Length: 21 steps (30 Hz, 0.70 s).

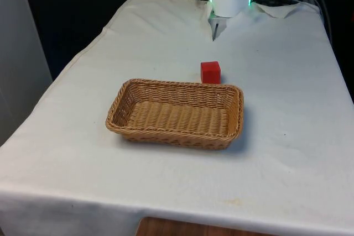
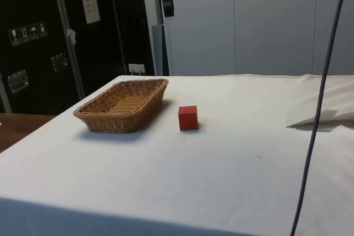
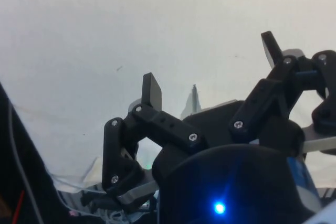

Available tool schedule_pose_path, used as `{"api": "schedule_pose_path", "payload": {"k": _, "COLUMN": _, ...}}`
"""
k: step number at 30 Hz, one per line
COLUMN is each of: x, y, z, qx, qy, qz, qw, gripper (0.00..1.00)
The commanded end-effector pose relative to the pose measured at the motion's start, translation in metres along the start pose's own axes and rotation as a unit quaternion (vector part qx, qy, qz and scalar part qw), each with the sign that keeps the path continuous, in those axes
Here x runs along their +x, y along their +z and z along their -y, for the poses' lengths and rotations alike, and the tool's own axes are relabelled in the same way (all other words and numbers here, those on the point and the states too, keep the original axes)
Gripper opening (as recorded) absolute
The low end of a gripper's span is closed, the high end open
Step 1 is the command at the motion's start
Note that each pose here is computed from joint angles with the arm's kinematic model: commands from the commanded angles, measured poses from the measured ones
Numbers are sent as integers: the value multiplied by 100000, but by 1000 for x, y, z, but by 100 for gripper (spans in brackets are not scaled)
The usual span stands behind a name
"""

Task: Pick up the cube and place it into the basket.

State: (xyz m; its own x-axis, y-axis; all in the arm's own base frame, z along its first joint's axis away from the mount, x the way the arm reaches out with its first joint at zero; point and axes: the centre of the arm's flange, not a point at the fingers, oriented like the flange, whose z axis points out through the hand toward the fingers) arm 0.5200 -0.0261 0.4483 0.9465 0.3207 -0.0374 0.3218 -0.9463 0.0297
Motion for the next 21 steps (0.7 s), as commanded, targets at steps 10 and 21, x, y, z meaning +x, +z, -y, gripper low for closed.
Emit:
{"api": "schedule_pose_path", "payload": {"k": 10, "x": -7, "y": 4, "z": 2, "qx": -957, "qy": -246, "qz": -499, "qw": 99994, "gripper": 100}}
{"api": "schedule_pose_path", "payload": {"k": 21, "x": -15, "y": 29, "z": -1, "qx": 238, "qy": -31, "qz": -1614, "qw": 99987, "gripper": 100}}
